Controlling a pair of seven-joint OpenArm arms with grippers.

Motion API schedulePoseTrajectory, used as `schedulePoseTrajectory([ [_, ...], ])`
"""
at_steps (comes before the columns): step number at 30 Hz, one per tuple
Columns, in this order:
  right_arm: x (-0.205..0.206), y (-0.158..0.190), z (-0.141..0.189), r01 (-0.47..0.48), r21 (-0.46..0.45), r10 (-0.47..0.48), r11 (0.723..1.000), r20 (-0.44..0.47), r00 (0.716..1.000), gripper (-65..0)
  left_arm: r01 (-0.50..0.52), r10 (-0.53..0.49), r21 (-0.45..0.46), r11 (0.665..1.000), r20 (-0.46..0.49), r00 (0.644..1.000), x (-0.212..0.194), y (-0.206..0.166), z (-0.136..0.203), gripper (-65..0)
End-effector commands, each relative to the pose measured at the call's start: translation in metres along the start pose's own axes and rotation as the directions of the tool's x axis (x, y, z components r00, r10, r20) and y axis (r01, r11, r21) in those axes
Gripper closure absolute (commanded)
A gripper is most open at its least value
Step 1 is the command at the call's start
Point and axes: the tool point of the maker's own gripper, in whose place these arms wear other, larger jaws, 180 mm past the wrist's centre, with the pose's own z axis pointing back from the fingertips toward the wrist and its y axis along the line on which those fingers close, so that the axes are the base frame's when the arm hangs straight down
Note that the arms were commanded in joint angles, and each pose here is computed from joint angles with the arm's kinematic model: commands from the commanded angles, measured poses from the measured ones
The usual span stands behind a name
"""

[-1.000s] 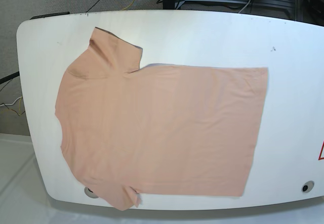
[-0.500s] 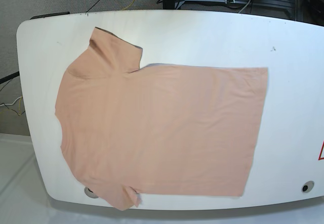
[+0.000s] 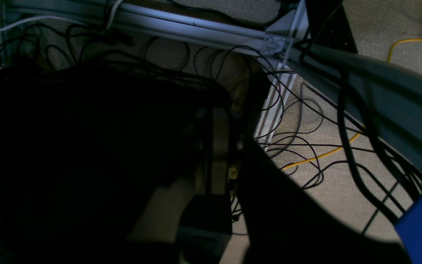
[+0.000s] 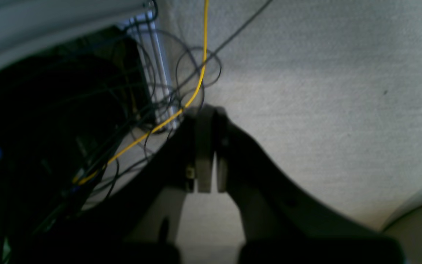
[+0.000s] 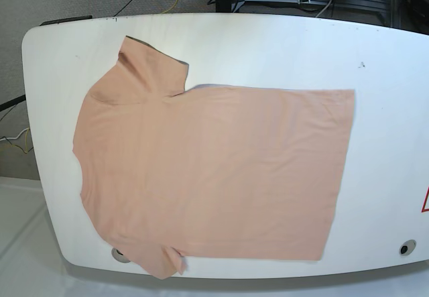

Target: Fold the T-shirt properly

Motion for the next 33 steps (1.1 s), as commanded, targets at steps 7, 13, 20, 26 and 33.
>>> schedulePoseTrajectory([
  [7,-0.036,-0.015,0.017,-0.006,-0.008,0.007,1.000,0.070,0.998,-0.1,0.044,-0.050,0.056,0.997,0.125,0.991,-0.002,0.041,0.017,-0.2],
  [13,-0.046,-0.023,0.027,-0.010,-0.006,0.010,1.000,0.120,0.993,0.0,0.075,-0.092,0.089,0.993,0.200,0.976,-0.001,0.065,0.037,0.0],
  [20,-0.047,-0.031,0.038,-0.034,0.008,0.033,0.999,0.168,0.985,0.0,0.079,-0.109,0.126,0.989,0.256,0.961,-0.005,0.093,0.063,0.0],
  [26,-0.040,-0.062,0.057,-0.070,-0.049,0.079,0.996,0.235,0.969,0.0,0.065,-0.115,0.156,0.986,0.338,0.934,0.006,0.121,0.092,0.0],
  [33,-0.029,-0.078,0.078,-0.073,-0.081,0.095,0.994,0.306,0.947,0.0,0.060,-0.122,0.166,0.984,0.395,0.911,0.019,0.133,0.112,0.0],
])
